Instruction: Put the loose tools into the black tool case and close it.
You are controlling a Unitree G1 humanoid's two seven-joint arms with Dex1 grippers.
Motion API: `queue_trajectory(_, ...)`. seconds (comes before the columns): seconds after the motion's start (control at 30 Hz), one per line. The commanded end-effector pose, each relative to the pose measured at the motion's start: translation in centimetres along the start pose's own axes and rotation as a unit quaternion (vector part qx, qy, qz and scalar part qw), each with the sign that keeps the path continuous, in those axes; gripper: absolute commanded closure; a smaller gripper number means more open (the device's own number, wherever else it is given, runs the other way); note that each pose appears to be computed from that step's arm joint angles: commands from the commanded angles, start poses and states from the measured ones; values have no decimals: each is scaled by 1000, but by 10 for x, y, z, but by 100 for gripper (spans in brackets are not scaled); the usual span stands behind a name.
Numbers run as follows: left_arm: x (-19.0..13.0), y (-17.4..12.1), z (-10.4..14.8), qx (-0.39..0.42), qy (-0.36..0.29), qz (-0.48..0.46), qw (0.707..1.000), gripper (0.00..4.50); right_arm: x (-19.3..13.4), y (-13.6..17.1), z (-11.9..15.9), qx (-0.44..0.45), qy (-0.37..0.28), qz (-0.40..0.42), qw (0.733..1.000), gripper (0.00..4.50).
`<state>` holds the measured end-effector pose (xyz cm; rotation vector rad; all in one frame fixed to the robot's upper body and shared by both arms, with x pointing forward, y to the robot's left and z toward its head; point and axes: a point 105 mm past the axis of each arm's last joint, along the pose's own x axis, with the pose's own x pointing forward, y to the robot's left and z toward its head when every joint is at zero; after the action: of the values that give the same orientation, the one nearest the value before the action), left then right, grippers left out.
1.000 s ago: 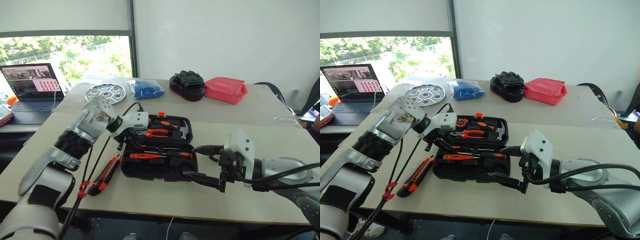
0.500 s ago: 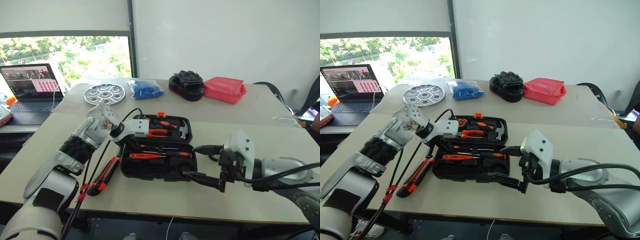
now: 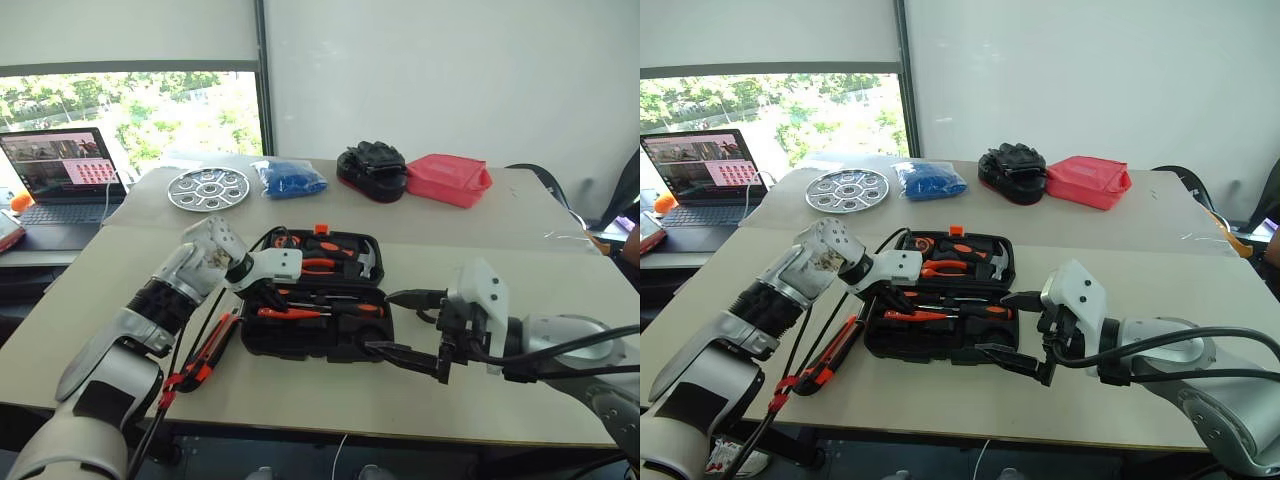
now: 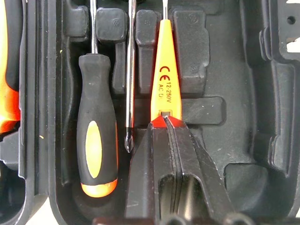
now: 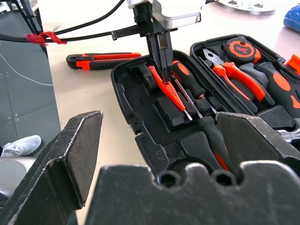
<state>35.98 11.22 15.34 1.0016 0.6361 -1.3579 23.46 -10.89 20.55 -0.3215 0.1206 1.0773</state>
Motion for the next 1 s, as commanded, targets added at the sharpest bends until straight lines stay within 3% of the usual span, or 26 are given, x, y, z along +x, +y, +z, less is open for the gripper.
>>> queue_trajectory(0.03, 2, -5, -9, 11, 19, -1, 1000, 446, -2, 1, 9, -12, -17, -1, 1000, 0)
queue_trajectory(0.67, 5, -21, -47, 28, 83, -8, 996, 446, -2, -1, 11, -2, -24, -3, 1000, 0)
queue_trajectory(1.0, 10, -14, -39, 13, 57, 2, 998, 446, -1, -2, 12, -2, -27, -2, 1000, 0)
